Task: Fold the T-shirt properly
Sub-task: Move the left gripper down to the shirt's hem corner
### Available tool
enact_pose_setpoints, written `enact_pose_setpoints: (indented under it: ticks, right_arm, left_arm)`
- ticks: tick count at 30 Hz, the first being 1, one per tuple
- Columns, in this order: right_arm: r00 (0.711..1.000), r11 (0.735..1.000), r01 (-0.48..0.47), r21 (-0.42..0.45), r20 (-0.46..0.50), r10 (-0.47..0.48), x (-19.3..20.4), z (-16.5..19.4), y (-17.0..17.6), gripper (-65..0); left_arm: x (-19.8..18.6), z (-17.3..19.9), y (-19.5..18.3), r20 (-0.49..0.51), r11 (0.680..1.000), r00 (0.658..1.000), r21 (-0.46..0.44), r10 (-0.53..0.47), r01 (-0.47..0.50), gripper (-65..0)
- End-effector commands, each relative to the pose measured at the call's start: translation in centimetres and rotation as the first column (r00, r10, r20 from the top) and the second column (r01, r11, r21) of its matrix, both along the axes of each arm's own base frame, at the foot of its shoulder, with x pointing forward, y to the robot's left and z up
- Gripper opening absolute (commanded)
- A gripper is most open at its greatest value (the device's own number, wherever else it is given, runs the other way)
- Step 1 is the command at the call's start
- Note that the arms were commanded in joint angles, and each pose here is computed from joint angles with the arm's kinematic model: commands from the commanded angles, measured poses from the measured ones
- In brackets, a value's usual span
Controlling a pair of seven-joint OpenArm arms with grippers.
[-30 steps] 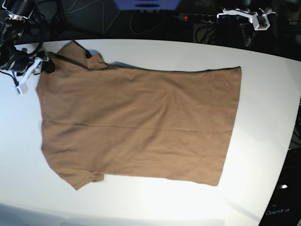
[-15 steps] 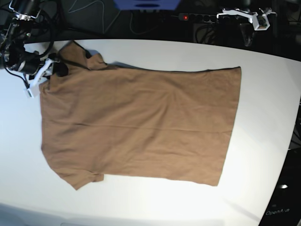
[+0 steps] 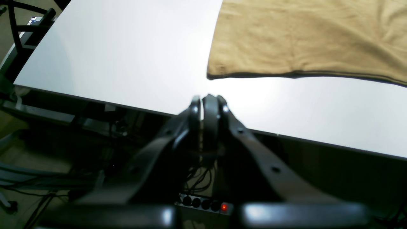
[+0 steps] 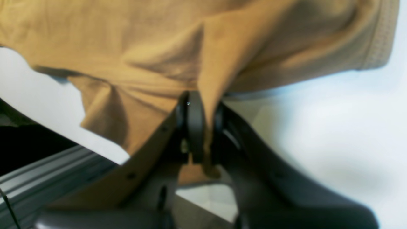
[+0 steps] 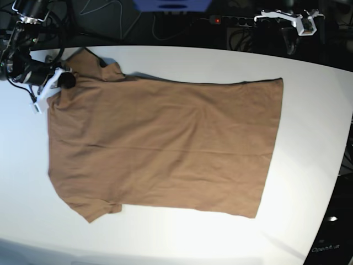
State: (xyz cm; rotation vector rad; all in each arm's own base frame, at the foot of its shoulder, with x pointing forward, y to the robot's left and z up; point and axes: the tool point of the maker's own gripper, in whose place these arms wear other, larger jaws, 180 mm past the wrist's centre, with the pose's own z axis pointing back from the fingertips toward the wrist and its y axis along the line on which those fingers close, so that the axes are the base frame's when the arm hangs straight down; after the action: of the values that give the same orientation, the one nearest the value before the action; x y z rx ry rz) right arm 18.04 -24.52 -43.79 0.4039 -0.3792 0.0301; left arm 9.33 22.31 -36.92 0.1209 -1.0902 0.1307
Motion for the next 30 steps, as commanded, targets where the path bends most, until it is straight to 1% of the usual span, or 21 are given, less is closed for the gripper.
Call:
enact_pose_setpoints:
  ticks: [1, 6, 8, 10, 12, 14, 16, 20, 27, 28, 30]
  right_arm:
    - [0.997, 0.999, -0.021, -0.043, -0.072, 0.018, -1.4, -0.6, -0.7, -64.9]
    - [0.997, 0.998, -0.022, -0.055, -0.069, 0.018, -1.2, -0.4, -1.3, -64.9]
    - [0.997, 0.998, -0.022, -0.055, -0.069, 0.018, -1.2, -0.4, -1.3, -64.9]
    - [0.997, 0.998, -0.024, -0.055, -0.070, 0.021, -1.2, -0.5, -1.2, -64.9]
    - [0.997, 0.998, -0.026, -0.054, -0.071, 0.022, -1.2, -0.5, -1.1, -64.9]
    - [0.997, 0.998, -0.026, -0.054, -0.071, 0.022, -1.2, -0.5, -1.1, -64.9]
    - [0.997, 0.998, -0.025, -0.054, -0.069, 0.022, -1.2, -0.5, -1.1, -64.9]
    - [0.997, 0.998, -0.027, -0.055, -0.072, 0.023, -1.3, -0.5, -1.1, -64.9]
    - [0.997, 0.998, -0.027, -0.055, -0.073, 0.023, -1.3, -0.5, -1.1, -64.9]
    - [0.997, 0.998, -0.027, -0.055, -0.073, 0.023, -1.3, -0.5, -1.1, -64.9]
    - [0.997, 0.998, -0.029, -0.057, -0.072, 0.025, -1.2, -0.5, -1.2, -64.9]
  left_arm:
    - [-0.1, 0.8, 0.2, 0.022, 1.000, 1.000, 0.012, -0.002, 0.002, -63.9]
    - [-0.5, 0.4, 0.3, 0.009, 1.000, 1.000, 0.007, 0.021, -0.021, -63.9]
    - [-0.5, 0.2, 0.7, -0.017, 1.000, 0.999, 0.013, 0.028, -0.027, -63.9]
    - [-0.8, -0.7, 0.5, -0.094, 1.000, 0.995, -0.004, 0.028, -0.028, -63.9]
    - [0.6, -0.7, 0.0, -0.137, 1.000, 0.990, -0.018, 0.012, -0.014, -63.9]
    - [1.4, -1.1, -0.2, -0.208, 0.999, 0.978, -0.032, 0.005, -0.012, -63.9]
    - [2.3, -0.4, -0.2, -0.233, 1.000, 0.972, -0.029, 0.001, -0.008, -63.9]
    - [4.1, 0.9, 0.1, -0.234, 1.000, 0.972, -0.022, 0.006, -0.011, -63.9]
    - [9.8, 2.0, 0.8, -0.244, 1.000, 0.970, -0.014, -0.020, 0.017, -63.9]
    - [11.0, 2.5, 1.1, -0.232, 1.000, 0.972, -0.007, -0.018, 0.017, -63.9]
    - [12.9, 3.8, 2.5, -0.209, 1.000, 0.978, 0.006, 0.018, -0.017, -63.9]
